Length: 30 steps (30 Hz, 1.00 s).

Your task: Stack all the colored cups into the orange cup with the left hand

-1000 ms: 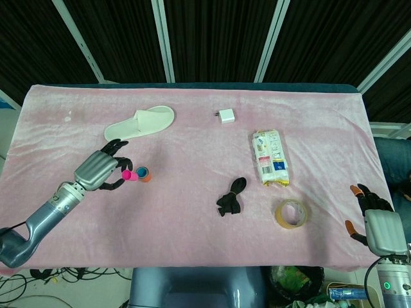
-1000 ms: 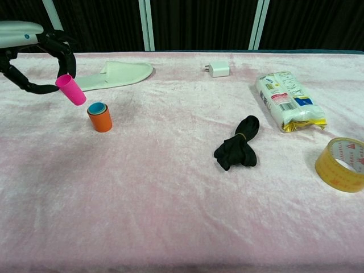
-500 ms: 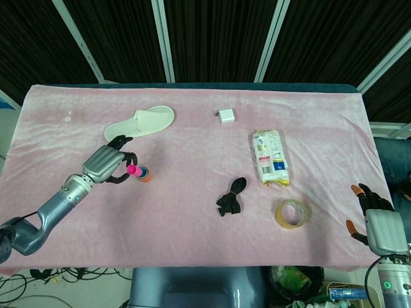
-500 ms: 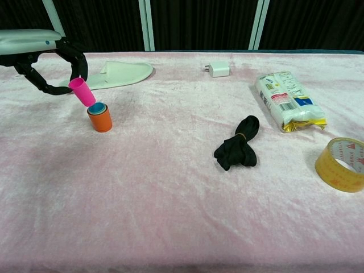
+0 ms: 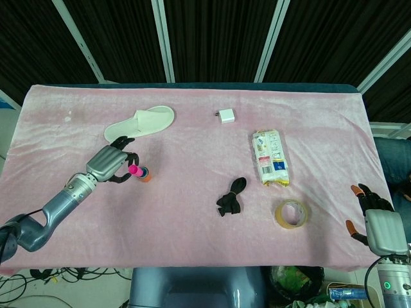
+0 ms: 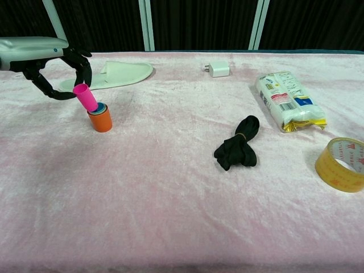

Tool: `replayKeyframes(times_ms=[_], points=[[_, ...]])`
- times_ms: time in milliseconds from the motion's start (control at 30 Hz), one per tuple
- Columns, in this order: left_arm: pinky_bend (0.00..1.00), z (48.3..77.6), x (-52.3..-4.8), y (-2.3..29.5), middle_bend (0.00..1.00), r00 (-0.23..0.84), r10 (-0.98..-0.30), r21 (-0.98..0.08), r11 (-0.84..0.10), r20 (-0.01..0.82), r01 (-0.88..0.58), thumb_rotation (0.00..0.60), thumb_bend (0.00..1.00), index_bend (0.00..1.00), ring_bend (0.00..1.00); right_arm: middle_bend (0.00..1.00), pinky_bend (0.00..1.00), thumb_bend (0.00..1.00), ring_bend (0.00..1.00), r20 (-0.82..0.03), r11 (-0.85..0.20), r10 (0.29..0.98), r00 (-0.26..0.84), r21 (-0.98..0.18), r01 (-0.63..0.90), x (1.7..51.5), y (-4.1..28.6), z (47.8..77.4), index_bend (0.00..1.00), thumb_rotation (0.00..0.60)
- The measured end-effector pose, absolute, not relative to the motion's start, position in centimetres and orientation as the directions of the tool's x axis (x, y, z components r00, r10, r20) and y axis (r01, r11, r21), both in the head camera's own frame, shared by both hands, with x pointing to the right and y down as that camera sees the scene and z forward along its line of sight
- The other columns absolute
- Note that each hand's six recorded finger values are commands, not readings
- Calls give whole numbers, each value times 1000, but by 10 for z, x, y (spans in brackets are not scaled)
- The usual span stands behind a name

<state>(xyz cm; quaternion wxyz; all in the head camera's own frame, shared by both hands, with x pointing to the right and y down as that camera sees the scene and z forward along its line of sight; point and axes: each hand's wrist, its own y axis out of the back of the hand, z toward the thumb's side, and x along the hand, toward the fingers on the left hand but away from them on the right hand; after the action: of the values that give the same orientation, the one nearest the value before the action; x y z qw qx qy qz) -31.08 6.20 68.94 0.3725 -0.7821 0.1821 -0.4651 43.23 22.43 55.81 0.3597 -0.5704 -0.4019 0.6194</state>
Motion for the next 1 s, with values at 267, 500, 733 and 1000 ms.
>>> replayKeyframes(times_ms=[267,500,733,1000], points=[[0,699,-309,59,476,489,-627,-745,-663,606,73,600,411,445,0,98,239,256,175,-419,-419,904,-89,-908,14,432,224,558,164,600],[0,703,-311,62,272,481,-601,-723,-683,638,105,600,245,222,0,98,239,256,175,-420,-420,903,-91,-907,15,433,224,558,164,600],[0,694,-331,63,147,428,-591,-699,-699,684,152,600,169,74,0,98,239,255,175,-421,-421,903,-90,-907,18,432,224,558,164,600],[0,651,-355,60,132,409,-714,-806,-583,568,101,600,169,72,0,98,239,256,175,-420,-420,903,-90,-907,16,432,224,558,164,600]])
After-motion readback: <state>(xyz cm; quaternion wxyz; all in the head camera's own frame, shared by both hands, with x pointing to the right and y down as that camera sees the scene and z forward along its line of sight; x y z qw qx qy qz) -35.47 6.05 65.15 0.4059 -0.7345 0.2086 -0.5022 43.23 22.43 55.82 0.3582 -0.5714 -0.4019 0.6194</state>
